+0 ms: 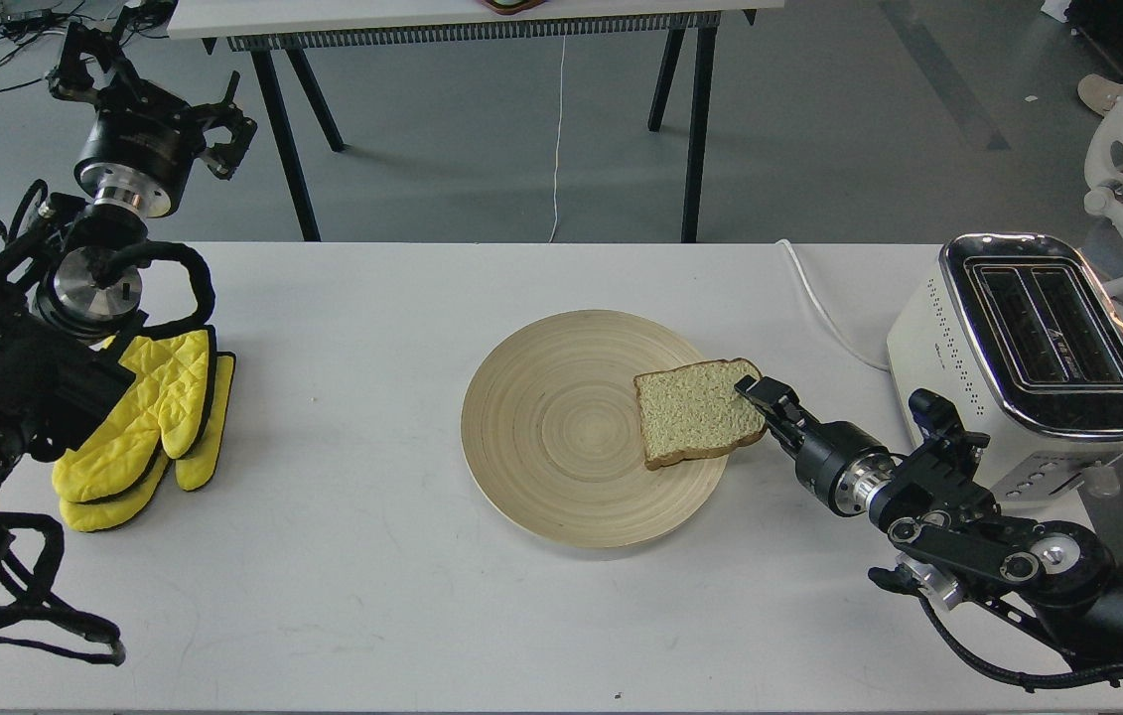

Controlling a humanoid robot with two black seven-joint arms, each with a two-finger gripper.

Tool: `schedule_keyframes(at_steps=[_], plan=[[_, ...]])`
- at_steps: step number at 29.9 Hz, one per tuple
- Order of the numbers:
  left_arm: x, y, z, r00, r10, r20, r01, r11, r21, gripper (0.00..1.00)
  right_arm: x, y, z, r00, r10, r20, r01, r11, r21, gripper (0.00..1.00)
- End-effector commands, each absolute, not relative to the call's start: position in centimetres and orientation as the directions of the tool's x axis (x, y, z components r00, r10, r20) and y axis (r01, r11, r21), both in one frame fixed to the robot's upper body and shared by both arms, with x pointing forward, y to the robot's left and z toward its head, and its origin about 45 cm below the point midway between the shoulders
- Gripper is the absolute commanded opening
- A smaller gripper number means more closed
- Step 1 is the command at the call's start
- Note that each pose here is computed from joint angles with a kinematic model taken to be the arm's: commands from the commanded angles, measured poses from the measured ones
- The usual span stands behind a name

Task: Put bread in toaster with right arm
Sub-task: 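Grasp the bread slice with the right gripper and lift it, then carry the bread slice up and over the toaster slot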

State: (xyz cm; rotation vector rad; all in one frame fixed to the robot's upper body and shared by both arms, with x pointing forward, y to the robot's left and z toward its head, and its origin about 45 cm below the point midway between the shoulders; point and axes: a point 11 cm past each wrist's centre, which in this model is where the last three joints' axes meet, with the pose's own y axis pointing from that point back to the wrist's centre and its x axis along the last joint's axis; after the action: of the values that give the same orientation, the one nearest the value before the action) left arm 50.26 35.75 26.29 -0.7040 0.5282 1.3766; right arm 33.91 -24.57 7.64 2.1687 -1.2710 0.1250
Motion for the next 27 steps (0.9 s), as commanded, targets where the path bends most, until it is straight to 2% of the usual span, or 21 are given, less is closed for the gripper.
schedule_keyframes(at_steps=[1, 5, 10, 15, 20, 27], plan=[[50.3, 35.8, 26.3, 0.134, 0.693, -0.709, -0.989, 0.048, -0.141, 1.0, 33.9, -24.4, 7.7, 0.539, -0.757, 0.37, -0.814, -0.356, 0.459, 0.14], [50.3, 35.8, 26.3, 0.134, 0.693, -0.709, -0.989, 0.048, -0.141, 1.0, 34.2, -24.1, 8.5, 0.54, -0.757, 0.369, -0.82, -0.374, 0.434, 0.05], [50.3, 35.8, 26.3, 0.134, 0.693, -0.709, -0.989, 0.048, -0.141, 1.0, 35.0, -25.6, 11.1, 0.512, -0.769, 0.383, -0.844, -0.368, 0.389, 0.02], [50.3, 35.8, 26.3, 0.134, 0.693, -0.709, -0.989, 0.048, -0.141, 1.0, 35.3, -29.2, 15.9, 0.483, -0.757, 0.44, -0.87, -0.361, 0.336, 0.01], [50.3, 35.8, 26.3, 0.134, 0.693, -0.709, -0.989, 0.048, -0.141, 1.0, 35.6, -34.3, 22.3, 0.395, -0.749, 0.532, -0.918, -0.304, 0.253, 0.01], [50.3, 35.6, 26.3, 0.136, 0.691, -0.71, -0.989, 0.051, -0.14, 1.0, 33.2, -42.6, 30.9, 0.296, -0.496, 0.816, -0.953, -0.215, 0.215, 0.01]])
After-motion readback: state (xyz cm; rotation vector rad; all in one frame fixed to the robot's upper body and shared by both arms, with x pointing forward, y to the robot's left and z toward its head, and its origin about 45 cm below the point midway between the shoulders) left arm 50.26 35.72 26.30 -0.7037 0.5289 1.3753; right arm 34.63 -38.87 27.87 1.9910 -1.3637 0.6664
